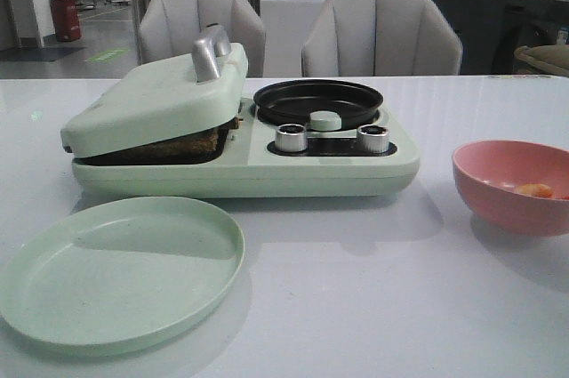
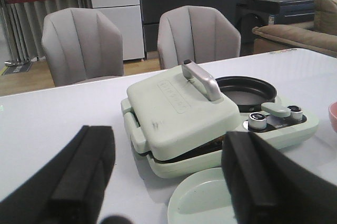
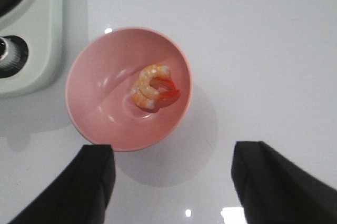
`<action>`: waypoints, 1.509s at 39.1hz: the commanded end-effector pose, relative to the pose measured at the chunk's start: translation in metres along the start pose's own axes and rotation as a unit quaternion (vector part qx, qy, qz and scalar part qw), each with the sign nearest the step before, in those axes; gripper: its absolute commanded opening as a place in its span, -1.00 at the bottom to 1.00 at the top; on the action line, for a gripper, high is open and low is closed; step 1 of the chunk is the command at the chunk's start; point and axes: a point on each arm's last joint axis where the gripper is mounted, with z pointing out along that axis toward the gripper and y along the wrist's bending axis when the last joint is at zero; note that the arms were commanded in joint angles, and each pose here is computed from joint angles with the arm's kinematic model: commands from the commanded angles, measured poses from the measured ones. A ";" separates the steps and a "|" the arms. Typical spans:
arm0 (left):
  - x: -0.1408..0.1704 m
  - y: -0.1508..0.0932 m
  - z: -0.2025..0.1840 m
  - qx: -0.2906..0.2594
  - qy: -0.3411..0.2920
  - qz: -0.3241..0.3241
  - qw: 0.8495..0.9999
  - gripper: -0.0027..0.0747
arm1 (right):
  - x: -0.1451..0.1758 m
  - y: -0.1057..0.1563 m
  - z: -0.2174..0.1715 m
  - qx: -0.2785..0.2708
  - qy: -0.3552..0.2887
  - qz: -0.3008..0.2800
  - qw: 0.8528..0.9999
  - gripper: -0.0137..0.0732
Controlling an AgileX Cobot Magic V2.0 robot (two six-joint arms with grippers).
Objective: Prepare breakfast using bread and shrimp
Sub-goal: 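Move the right gripper over the pink bowl and grasp its rim, then lift the pink bowl with the right gripper toward the sandwich maker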
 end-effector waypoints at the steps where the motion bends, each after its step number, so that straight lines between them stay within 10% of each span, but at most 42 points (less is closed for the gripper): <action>1: -0.015 0.001 -0.002 -0.002 -0.045 -0.012 0.999 0.34 | -0.015 -0.003 0.008 -0.003 -0.027 -0.007 1.000 0.61; 28: -0.015 0.001 -0.002 -0.002 -0.045 -0.012 0.999 0.34 | -0.057 -0.018 0.153 0.014 0.057 -0.016 0.998 0.60; 43: -0.015 0.001 -0.002 -0.002 -0.045 -0.012 0.999 0.34 | -0.062 -0.018 0.174 0.010 0.092 -0.010 0.996 -0.36; 59: -0.015 0.001 -0.002 -0.002 -0.045 -0.012 0.999 0.34 | -0.105 -0.004 0.144 -0.021 0.089 -0.011 0.996 -0.36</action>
